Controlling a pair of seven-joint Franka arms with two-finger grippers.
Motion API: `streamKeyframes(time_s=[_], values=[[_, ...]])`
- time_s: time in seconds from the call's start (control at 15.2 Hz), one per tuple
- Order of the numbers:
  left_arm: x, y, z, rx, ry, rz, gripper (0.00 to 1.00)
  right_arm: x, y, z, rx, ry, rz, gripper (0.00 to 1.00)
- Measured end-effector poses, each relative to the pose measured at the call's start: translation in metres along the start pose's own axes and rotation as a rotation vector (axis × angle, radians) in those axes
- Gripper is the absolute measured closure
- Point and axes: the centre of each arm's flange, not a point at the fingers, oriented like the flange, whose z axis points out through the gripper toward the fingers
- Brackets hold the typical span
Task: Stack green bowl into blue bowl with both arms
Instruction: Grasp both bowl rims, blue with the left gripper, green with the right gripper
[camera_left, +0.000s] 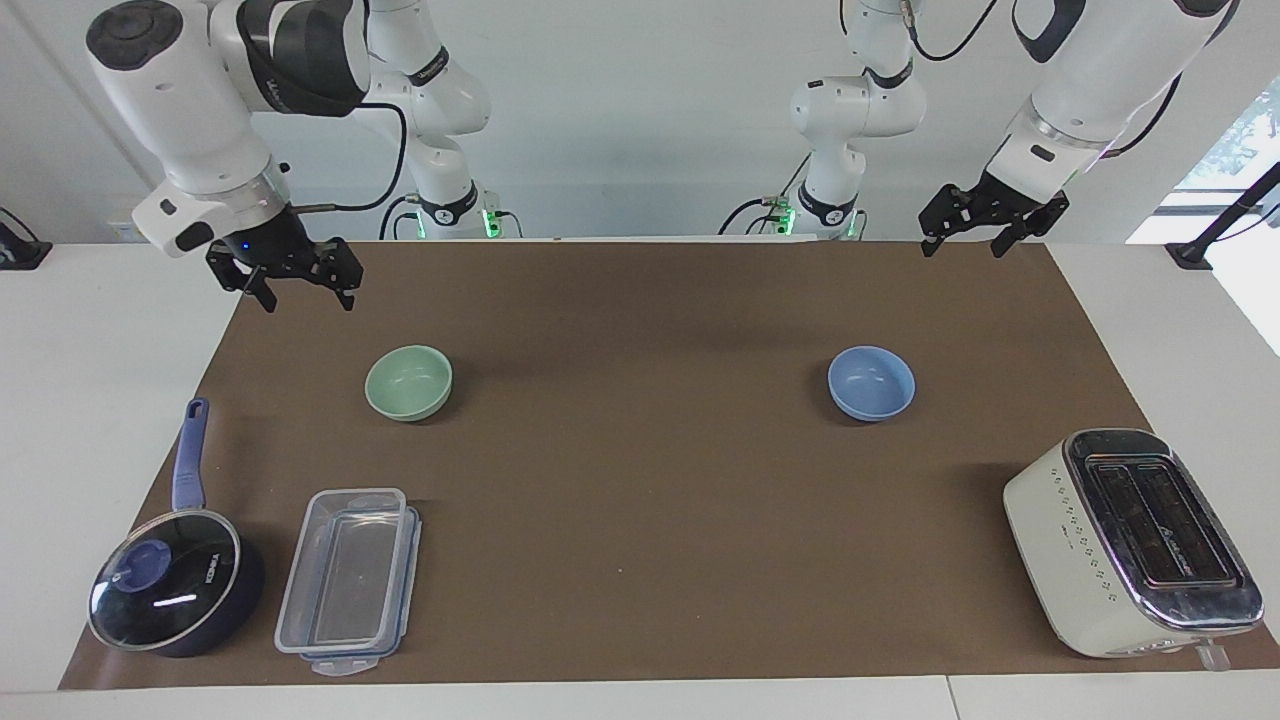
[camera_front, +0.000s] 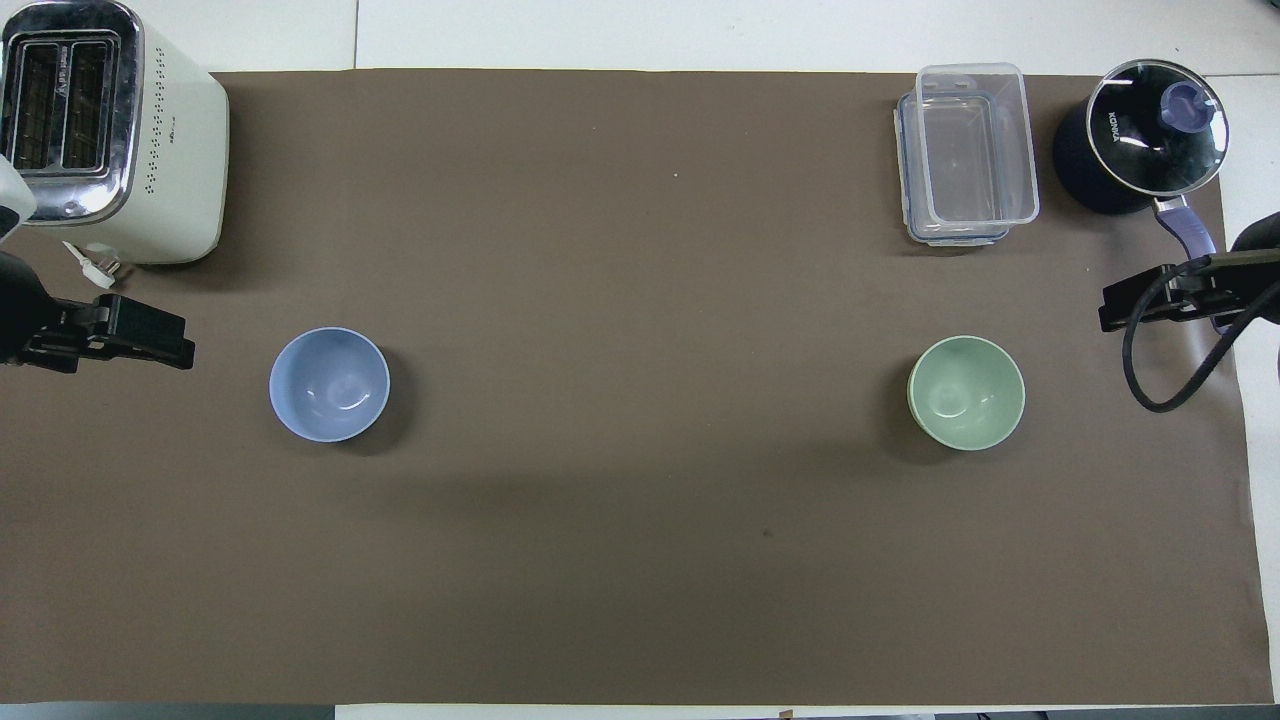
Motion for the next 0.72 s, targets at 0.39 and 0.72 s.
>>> streamKeyframes(time_s=[0.39,0.72], values=[[0.019,-0.035,0.115,0.003,0.018,0.070,0.00,-0.011,0.001,0.122,0.061,0.014,-0.034,0.00],[0.008,-0.058,0.240,0.007,0.022,0.127,0.00,-0.027,0.029,0.222,0.059,0.024,-0.058,0.09]])
